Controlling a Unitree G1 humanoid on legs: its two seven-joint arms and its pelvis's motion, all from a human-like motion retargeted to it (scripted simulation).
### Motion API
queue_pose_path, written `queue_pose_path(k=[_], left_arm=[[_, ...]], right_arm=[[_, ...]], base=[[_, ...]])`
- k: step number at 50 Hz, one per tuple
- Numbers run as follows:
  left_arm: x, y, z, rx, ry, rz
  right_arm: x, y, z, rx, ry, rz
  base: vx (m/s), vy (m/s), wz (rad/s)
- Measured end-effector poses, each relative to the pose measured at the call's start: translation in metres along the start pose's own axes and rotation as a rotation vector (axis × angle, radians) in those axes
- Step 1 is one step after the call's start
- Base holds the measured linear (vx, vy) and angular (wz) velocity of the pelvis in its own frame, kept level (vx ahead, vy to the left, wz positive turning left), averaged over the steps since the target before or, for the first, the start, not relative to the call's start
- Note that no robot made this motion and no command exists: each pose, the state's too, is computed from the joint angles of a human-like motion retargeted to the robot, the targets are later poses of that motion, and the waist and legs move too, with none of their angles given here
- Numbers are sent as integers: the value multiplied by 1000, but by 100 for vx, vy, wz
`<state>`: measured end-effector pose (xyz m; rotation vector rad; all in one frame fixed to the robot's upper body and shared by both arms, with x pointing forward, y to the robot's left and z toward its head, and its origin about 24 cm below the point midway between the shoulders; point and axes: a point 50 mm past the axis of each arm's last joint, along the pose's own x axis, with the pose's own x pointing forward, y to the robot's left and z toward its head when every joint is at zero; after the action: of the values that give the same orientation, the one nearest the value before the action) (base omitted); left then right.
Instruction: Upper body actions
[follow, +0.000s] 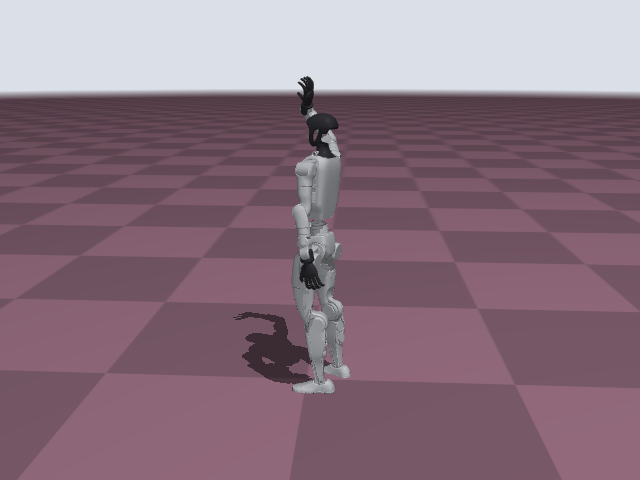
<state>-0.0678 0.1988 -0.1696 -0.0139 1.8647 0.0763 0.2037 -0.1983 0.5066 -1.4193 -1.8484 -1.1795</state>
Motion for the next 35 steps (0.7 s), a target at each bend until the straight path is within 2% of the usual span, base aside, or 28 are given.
queue_pose_path(k=[5, 8, 13, 16, 18, 21, 25, 30, 35], left_arm=[[-3, 2, 20, 99, -50, 19], [-5, -5, 43, 158, -130, 26], [-8, -12, 60, 162, -199, 19], [-8, -13, 57, 108, -194, 7], [-7, -13, 52, 69, -178, -3], [-4, -12, 39, 24, -131, -10], [-1, -7, 15, -23, -58, 2], [2, -1, -5, -53, -1, 20], [3, 0, -16, -48, 18, 18]], right_arm=[[41, -6, 36, -321, -360, -266], [25, 4, 3, -311, -202, -151], [-67, 14, -88, -242, 514, 182], [-142, 7, -117, -150, 994, 248], [-181, 1, -123, 23, 1223, 275], [-219, -13, -121, 236, 1343, 206], [-268, -45, -104, 181, 1277, 176], [-350, -76, -51, 50, 1250, 546], [-434, -101, 30, 139, 1379, 1010]], base=[[0, 6, 1], [4, -5, 43], [8, -11, 44], [4, -14, 11], [4, -10, -4], [10, -8, -10], [11, -5, -13], [7, -3, -25], [2, 4, -30]])
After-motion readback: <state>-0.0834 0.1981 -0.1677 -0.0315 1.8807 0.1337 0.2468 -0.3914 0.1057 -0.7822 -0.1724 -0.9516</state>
